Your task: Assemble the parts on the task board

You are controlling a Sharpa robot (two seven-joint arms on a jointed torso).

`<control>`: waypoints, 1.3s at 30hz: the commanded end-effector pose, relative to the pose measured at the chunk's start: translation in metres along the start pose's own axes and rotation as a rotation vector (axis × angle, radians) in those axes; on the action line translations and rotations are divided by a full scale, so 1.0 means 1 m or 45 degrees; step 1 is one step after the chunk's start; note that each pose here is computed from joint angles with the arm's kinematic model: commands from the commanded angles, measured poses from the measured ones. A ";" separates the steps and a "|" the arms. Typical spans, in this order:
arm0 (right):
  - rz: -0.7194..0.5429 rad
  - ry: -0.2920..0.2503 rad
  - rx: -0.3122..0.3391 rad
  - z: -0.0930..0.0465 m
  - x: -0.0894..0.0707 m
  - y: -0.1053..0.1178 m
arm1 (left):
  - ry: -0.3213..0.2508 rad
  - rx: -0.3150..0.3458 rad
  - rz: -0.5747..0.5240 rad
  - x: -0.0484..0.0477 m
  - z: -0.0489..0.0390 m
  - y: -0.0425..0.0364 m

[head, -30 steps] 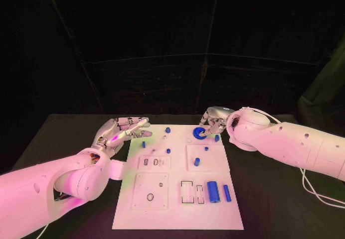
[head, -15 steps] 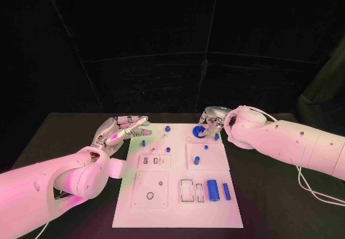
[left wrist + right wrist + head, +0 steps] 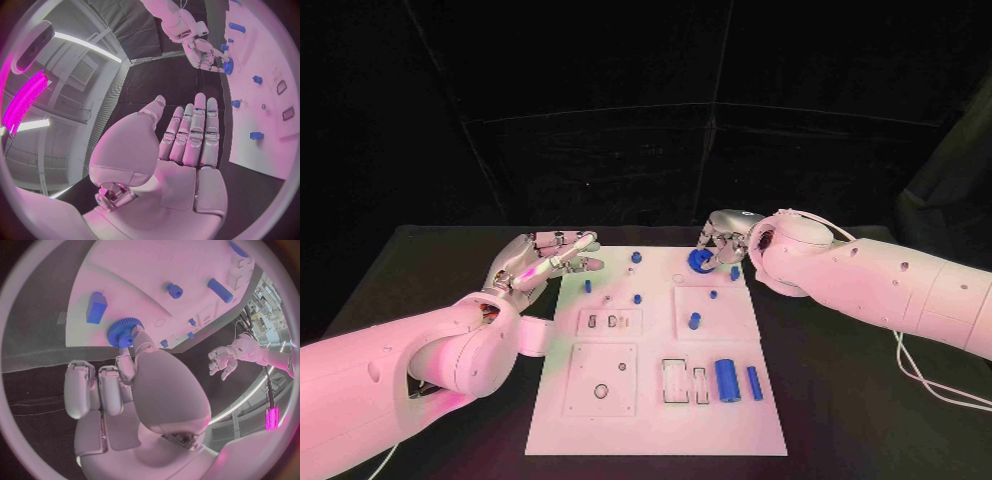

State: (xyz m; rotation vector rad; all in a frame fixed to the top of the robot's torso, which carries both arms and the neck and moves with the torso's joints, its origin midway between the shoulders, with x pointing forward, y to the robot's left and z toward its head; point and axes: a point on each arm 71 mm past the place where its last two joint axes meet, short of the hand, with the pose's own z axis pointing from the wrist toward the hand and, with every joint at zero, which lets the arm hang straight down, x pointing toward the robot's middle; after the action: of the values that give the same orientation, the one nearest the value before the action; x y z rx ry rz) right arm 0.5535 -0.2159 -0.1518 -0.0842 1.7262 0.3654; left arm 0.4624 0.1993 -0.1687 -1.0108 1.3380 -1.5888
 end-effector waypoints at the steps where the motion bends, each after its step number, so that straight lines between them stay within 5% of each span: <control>1: -0.011 -0.154 -0.073 -0.002 -0.007 0.009 | 0.016 0.011 -0.002 0.0008 0.0004 -0.0014; 5: -0.027 -0.227 -0.146 -0.006 -0.011 0.020 | 0.014 0.011 -0.001 0.0006 0.0004 -0.0014; 17: 0.006 -0.289 -0.261 -0.011 -0.011 0.061 | 0.016 0.008 -0.003 0.0005 -0.0003 -0.0015; 27: 0.020 -0.241 -0.297 0.009 0.000 0.105 | 0.024 0.008 -0.006 0.0028 0.0009 -0.0011; 39: -0.036 -0.166 -0.303 0.022 0.020 0.122 | 0.028 0.009 -0.008 0.0039 0.0016 -0.0009</control>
State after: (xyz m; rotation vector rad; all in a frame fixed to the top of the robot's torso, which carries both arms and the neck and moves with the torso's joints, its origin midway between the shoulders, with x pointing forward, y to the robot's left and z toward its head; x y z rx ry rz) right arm 0.5390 -0.0921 -0.1500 -0.2262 1.5376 0.5672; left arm 0.4629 0.1971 -0.1690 -1.0105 1.3430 -1.5932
